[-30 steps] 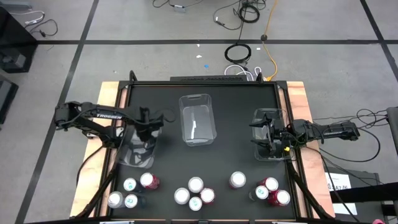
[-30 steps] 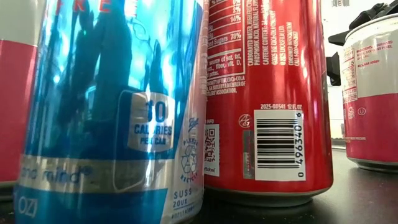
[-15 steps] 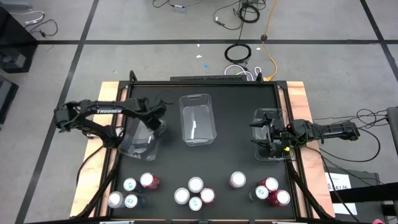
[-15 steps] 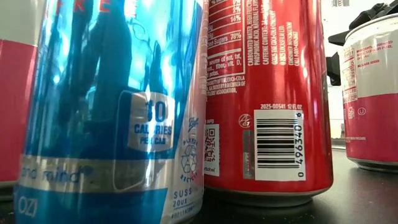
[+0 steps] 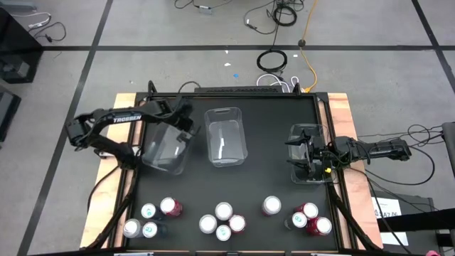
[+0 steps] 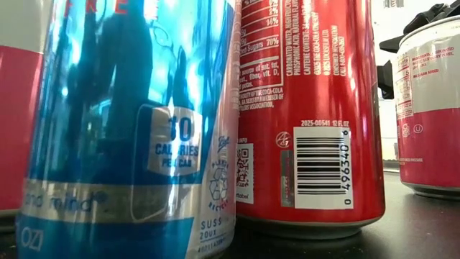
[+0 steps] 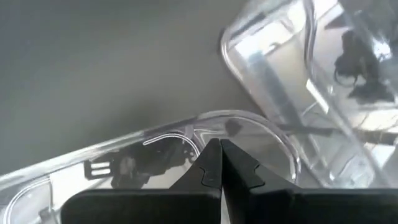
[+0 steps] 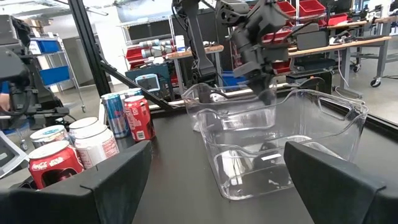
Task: Sort soda cans
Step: Adjust the left transparent bin next to the center transparent bin
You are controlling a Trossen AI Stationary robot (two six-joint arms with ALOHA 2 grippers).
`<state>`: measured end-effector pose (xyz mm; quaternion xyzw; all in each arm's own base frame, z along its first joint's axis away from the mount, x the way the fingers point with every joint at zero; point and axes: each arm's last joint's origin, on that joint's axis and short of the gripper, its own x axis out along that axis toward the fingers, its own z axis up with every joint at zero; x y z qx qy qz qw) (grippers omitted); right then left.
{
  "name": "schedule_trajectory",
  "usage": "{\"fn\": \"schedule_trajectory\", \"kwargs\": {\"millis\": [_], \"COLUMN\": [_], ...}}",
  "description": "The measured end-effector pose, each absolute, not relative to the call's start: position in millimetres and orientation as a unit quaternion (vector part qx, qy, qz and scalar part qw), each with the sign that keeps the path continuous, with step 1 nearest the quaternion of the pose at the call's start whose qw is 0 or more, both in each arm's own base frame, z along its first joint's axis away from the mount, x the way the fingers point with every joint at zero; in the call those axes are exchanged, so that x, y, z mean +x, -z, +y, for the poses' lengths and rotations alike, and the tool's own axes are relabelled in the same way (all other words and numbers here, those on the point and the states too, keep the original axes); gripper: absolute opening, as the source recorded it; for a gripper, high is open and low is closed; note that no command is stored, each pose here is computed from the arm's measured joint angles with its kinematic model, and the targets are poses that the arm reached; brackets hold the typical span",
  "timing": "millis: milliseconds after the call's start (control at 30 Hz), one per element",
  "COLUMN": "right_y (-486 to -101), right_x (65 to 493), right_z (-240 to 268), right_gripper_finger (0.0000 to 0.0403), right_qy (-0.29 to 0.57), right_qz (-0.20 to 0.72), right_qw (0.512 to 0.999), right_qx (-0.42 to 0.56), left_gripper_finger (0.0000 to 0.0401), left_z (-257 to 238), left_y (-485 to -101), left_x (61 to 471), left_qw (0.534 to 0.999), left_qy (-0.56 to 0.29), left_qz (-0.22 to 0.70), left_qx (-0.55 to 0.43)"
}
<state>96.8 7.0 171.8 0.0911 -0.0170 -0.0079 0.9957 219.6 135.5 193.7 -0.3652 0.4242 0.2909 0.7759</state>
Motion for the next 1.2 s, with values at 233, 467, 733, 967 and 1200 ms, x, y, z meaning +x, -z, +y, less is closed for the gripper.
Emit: {"fn": "schedule_trajectory", "kwargs": {"millis": [233,467,733,967,1200], "right_y": [-171.8,-171.7,-171.8,-171.8,-171.8], "right_x": [96.8,96.8,96.8,96.8,96.8], "right_z": [6.9,7.0,7.0,6.9,7.0], "right_gripper_finger": [0.0359,0.0359,0.0359,0.0359,0.0359], "right_qy": [0.008,0.008,0.008,0.008,0.008], "right_qz": [-0.017,-0.017,-0.017,-0.017,-0.017], "right_qw": [0.996,0.996,0.996,0.996,0.996], "right_qx": [0.091,0.091,0.091,0.091,0.091], "left_gripper_finger": [0.0003,0.0004,0.0004,0.0004,0.0004], "left_z": [161.6,179.9,176.7,151.1,114.6], "left_y": [-197.4,-204.3,-220.5,-238.4,-225.0], "left_x": [235.2,250.5,247.9,239.5,241.6], "left_qw": [0.773,0.777,0.763,0.761,0.75], "left_qy": [-0.314,-0.32,-0.298,-0.22,-0.128], "left_qz": [0.409,0.398,0.46,0.551,0.613], "left_qx": [-0.37,-0.368,-0.343,-0.264,-0.213]}}
